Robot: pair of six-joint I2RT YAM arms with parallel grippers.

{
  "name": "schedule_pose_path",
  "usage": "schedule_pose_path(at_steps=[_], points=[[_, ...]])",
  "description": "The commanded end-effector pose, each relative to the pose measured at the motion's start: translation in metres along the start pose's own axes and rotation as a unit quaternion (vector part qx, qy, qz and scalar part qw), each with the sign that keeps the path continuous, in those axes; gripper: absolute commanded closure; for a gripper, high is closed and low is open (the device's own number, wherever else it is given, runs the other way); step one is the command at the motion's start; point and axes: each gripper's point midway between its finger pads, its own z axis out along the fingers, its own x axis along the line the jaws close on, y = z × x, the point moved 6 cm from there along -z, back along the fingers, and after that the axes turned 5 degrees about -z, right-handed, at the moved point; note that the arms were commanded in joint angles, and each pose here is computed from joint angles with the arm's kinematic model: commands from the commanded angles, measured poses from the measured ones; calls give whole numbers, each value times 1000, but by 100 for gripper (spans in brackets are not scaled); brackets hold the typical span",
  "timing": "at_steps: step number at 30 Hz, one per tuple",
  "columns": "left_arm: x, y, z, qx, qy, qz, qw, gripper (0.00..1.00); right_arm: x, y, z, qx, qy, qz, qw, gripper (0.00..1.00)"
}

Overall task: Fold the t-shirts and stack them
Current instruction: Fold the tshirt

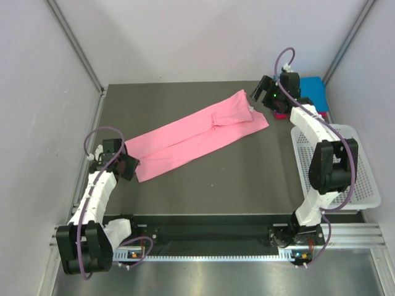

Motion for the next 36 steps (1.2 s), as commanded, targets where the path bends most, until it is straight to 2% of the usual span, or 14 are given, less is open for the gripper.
schedule_pose_path(at_steps=[1, 9, 16, 23, 27, 33, 36], points=[[13, -15, 10, 41, 22, -32, 998, 54, 5, -18, -12, 24, 13, 51, 998, 0], [32, -20, 19, 26, 46, -35, 998, 55, -6, -39, -9, 45, -38, 50, 997, 0], [45, -27, 33, 28, 59, -34, 997, 56, -5, -42, -13, 40, -38, 55, 997, 1], [46, -23, 37, 12, 56, -27, 998, 59, -4, -58, -6, 74, -51, 73, 993, 0], [46, -24, 41, 15, 51, -21, 998, 68, -2, -60, -6, 74, -52, 75, 993, 0], [52, -31, 48, 29, 46, -18, 998, 74, -4, -60, -10, 73, -57, 71, 993, 0], [53, -34, 47, 36, 39, -17, 998, 86, -5, -62, -10, 73, -63, 70, 993, 0]])
